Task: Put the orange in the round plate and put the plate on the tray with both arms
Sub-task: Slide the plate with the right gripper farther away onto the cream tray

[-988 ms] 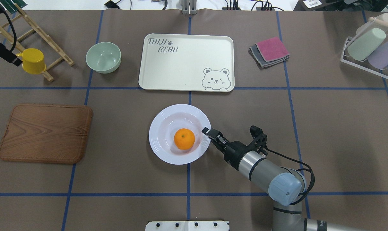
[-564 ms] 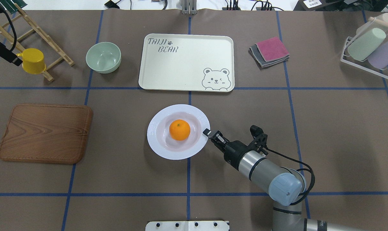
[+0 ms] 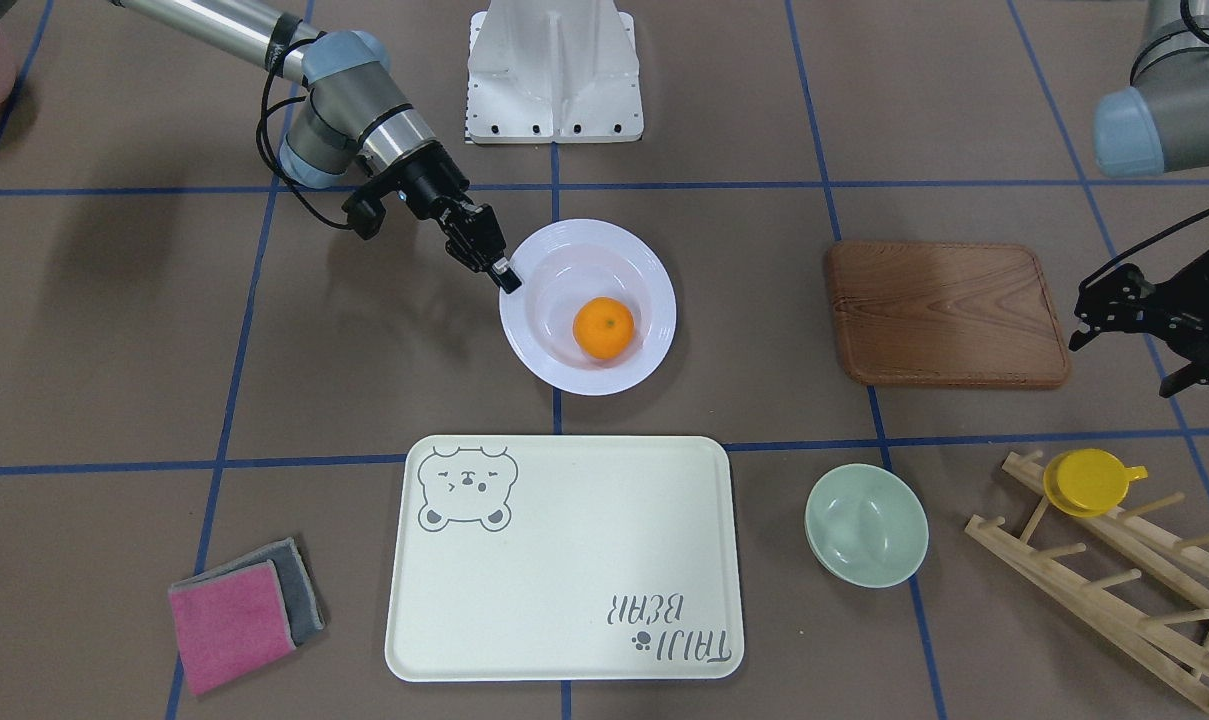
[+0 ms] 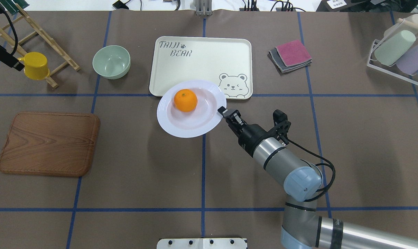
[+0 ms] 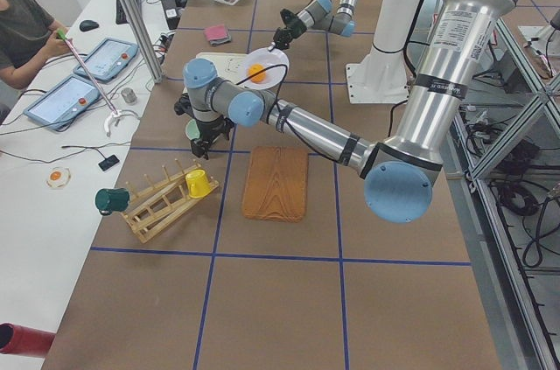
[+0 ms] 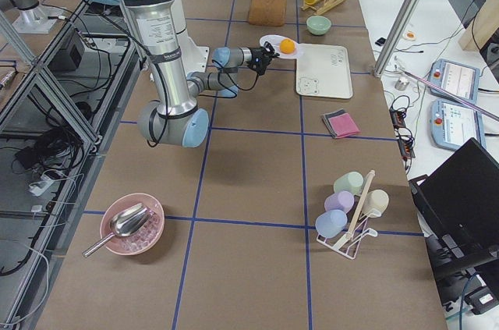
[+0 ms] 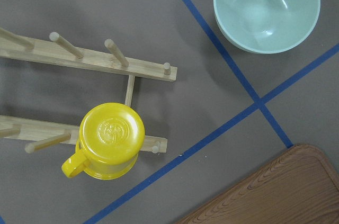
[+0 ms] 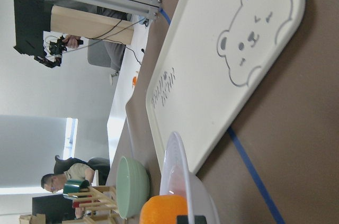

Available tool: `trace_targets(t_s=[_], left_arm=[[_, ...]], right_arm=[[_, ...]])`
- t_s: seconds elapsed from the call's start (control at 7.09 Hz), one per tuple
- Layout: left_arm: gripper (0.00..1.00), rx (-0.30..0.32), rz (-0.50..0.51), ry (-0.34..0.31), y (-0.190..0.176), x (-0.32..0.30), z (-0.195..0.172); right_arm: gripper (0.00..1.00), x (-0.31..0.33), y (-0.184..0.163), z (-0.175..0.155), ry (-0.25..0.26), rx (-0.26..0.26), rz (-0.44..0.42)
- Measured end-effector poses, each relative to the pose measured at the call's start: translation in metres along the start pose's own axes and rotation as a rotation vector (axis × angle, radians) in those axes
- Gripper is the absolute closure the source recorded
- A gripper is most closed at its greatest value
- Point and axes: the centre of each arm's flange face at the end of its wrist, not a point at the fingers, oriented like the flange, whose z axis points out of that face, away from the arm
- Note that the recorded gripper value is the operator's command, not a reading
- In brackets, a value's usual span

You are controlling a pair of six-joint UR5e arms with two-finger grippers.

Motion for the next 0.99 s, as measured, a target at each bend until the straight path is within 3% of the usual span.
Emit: trace_targets(t_s=[0.28, 0.56, 0.71, 0.99], left_arm=[[0.0, 0.006, 0.006, 0.001, 0.002, 0.004, -0.003], [0.0, 0.013, 0.011, 0.0, 0.003, 0.008, -0.008], [0.0, 0.016, 0.014, 0.0, 0.003, 0.011, -0.011], [0.0, 0.023, 0.002, 0.0, 0.002, 0.014, -0.015]], right_arm=[[1.0, -0.011, -0.034, 0.066, 0.016, 0.132, 0.052], [1.0, -0.02, -0.046, 0.134, 0.089, 0.26, 0.08], [0.83, -0.017, -0.047, 0.151, 0.116, 0.291, 0.082], [0.24, -0.006, -0.046, 0.164, 0.146, 0.314, 0.083]])
